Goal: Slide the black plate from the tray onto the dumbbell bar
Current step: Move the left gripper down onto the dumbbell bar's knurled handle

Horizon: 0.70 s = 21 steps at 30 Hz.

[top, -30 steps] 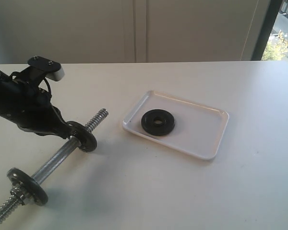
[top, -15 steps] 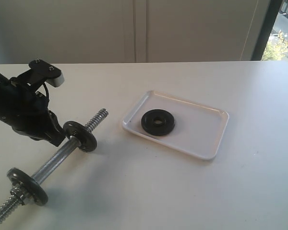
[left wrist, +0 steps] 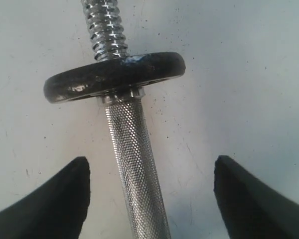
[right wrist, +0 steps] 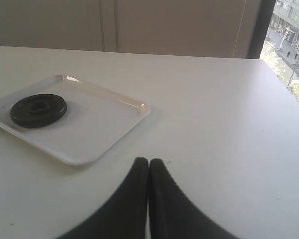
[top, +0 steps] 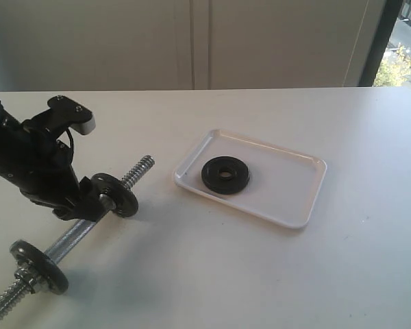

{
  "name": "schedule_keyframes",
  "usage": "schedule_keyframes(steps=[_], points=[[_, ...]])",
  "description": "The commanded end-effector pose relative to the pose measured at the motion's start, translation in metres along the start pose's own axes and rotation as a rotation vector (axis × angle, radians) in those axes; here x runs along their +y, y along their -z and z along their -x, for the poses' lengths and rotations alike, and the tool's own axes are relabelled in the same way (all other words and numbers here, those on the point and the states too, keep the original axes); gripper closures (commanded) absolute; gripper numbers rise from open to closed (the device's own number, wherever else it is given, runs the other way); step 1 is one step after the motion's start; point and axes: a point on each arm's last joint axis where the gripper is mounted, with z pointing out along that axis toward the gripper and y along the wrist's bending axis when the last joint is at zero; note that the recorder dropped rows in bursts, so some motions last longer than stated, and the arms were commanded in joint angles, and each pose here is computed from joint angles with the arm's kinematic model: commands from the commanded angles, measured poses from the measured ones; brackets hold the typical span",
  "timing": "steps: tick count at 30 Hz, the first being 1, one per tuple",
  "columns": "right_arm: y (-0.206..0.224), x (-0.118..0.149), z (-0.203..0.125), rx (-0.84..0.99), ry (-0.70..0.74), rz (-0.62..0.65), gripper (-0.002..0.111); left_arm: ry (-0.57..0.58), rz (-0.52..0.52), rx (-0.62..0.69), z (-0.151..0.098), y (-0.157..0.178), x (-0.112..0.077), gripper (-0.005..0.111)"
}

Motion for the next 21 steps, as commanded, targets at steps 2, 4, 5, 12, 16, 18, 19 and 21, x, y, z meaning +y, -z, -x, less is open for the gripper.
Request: schedule_keyframes(steps=[2, 4, 5, 12, 16, 18, 19, 21], points=[[0.000, 0.000, 0.000, -0.014, -0.001, 0.004, 0.108, 0.008, -0.010, 0.025, 0.000, -0.012, 0.002, 0.034], [0.000, 0.000, 0.000, -0.014, -0.001, 0.004, 0.108, 0.011, -0.010, 0.029, 0.000, -0.015, 0.003, 0.034], [0.000, 0.000, 0.000, -0.014, -0.001, 0.004, 0.108, 0.012, -0.012, 0.036, -0.001, -0.018, 0.003, 0.034], [0.000, 0.000, 0.000, -0.016, -0.001, 0.005, 0.108, 0.025, -0.014, 0.064, -0.003, -0.034, 0.008, 0.034], [0.000, 0.000, 0.000, -0.016, -0.001, 0.005, 0.108, 0.032, -0.023, 0.090, -0.005, -0.044, 0.009, 0.034], [0.000, 0.000, 0.000, -0.016, -0.001, 0.005, 0.108, 0.035, -0.026, 0.099, -0.006, -0.047, 0.010, 0.034], [0.000, 0.000, 0.000, -0.016, -0.001, 0.005, 0.108, 0.038, -0.029, 0.110, -0.007, -0.051, 0.011, 0.034], [0.000, 0.000, 0.000, -0.016, -0.001, 0.005, 0.108, 0.041, -0.024, 0.111, -0.008, -0.056, 0.012, 0.034]])
